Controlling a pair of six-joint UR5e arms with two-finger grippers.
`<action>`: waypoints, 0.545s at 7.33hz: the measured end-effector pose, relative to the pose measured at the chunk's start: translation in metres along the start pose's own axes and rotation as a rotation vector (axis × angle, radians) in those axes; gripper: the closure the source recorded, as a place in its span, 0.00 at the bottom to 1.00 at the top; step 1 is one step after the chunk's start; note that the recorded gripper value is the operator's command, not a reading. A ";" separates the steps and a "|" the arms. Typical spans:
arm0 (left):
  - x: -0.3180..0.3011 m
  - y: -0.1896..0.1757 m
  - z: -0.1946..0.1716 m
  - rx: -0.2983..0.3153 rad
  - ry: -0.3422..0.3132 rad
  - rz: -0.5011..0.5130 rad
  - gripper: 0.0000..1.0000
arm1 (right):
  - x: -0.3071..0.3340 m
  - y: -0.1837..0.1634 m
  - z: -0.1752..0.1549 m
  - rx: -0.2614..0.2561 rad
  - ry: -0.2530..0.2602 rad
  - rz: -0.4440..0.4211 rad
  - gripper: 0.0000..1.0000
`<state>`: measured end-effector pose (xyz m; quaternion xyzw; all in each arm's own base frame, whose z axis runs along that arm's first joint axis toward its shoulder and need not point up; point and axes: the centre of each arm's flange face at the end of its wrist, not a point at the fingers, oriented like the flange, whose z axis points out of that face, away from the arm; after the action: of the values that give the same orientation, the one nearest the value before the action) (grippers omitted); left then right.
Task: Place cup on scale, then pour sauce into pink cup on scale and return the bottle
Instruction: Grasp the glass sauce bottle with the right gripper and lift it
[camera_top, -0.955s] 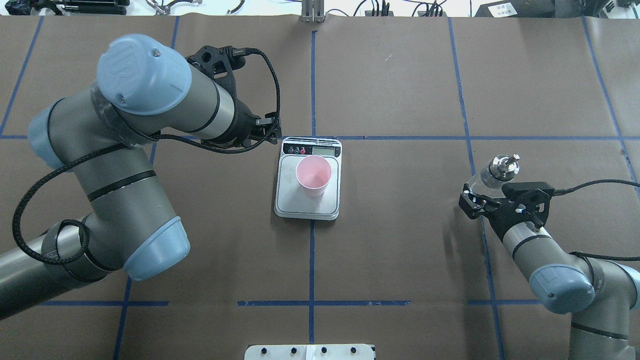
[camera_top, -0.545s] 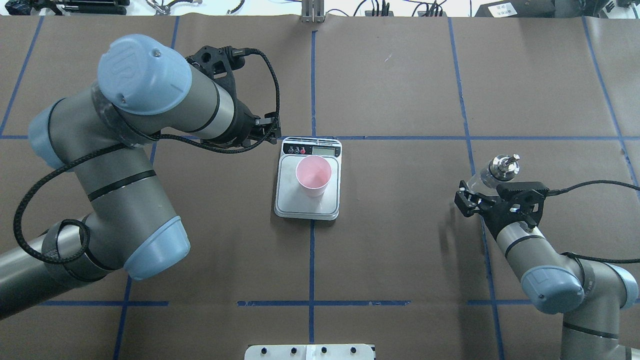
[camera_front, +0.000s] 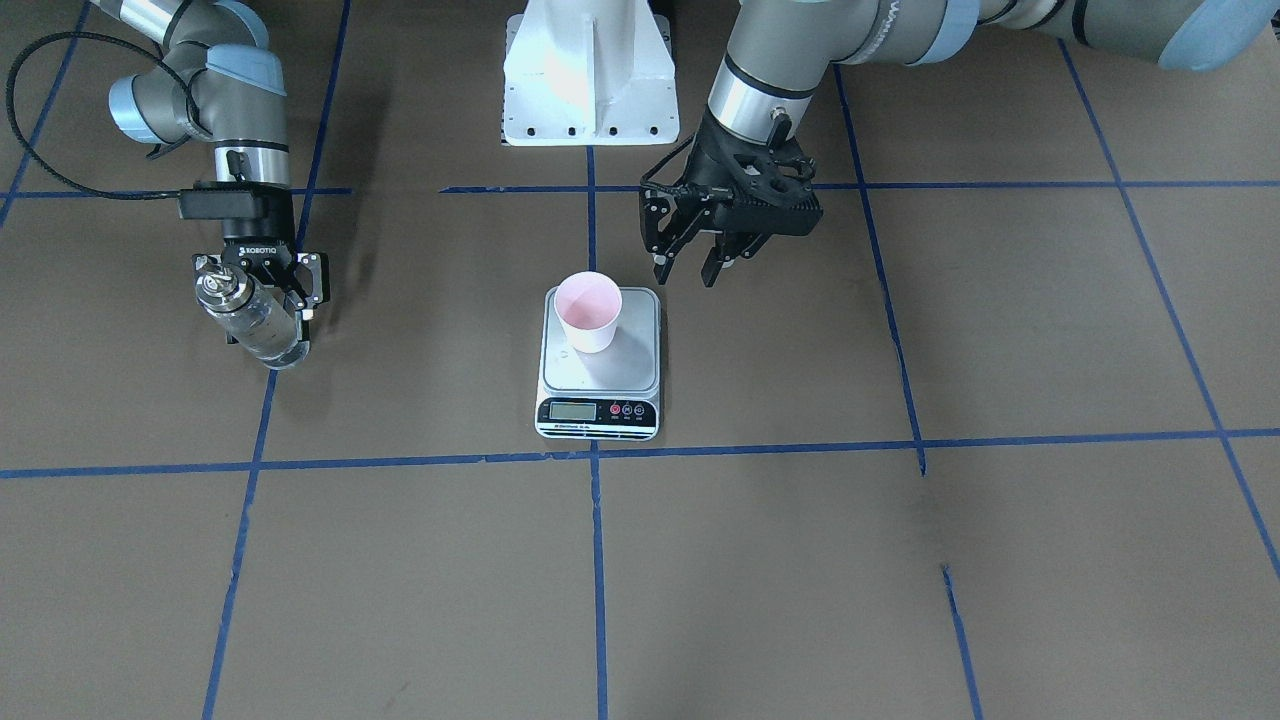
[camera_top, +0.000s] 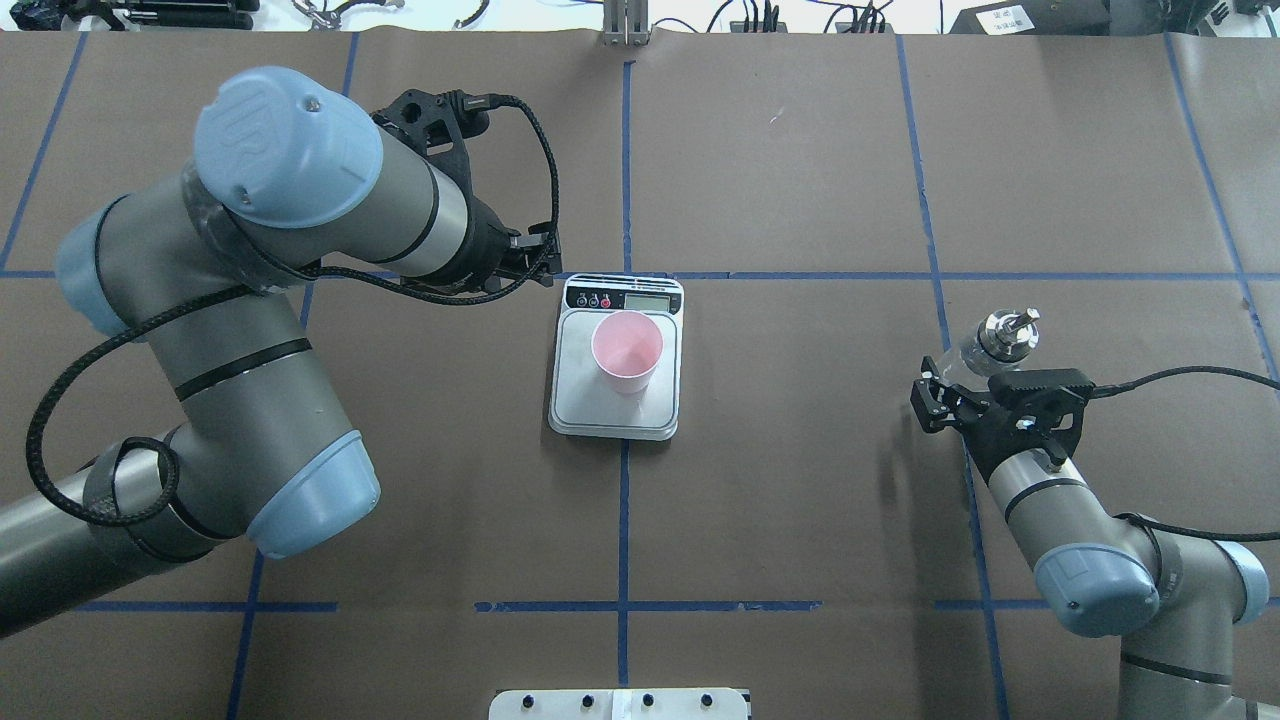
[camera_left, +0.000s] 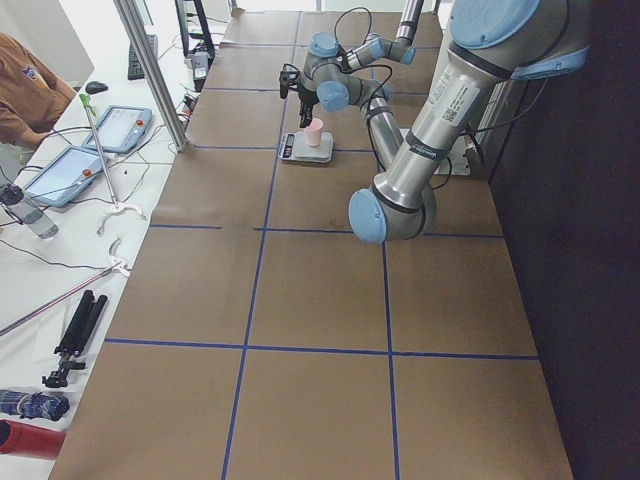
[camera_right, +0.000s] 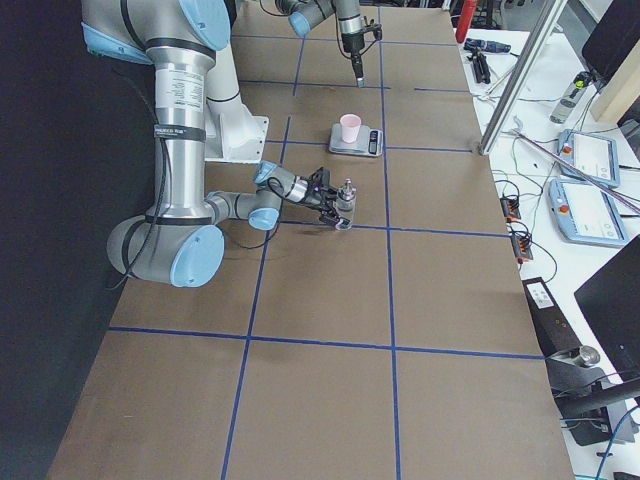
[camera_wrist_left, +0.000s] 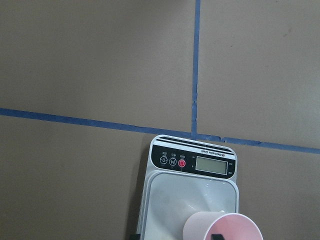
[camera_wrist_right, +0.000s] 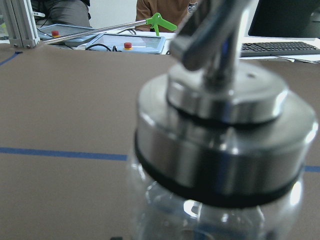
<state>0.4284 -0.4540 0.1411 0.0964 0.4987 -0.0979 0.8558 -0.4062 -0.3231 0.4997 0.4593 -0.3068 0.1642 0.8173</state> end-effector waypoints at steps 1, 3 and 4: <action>0.000 0.000 0.000 0.001 0.000 0.000 0.44 | -0.001 -0.001 0.000 0.006 0.000 -0.001 0.33; 0.000 -0.001 -0.001 0.002 0.000 -0.001 0.44 | -0.001 -0.002 -0.001 0.020 0.003 -0.001 0.58; 0.000 -0.001 -0.001 0.002 0.000 -0.001 0.44 | -0.002 -0.003 -0.001 0.033 0.006 -0.004 0.78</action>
<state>0.4273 -0.4545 0.1408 0.0973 0.4985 -0.0988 0.8557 -0.4057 -0.3241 0.4959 0.4728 -0.3008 0.1688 0.8109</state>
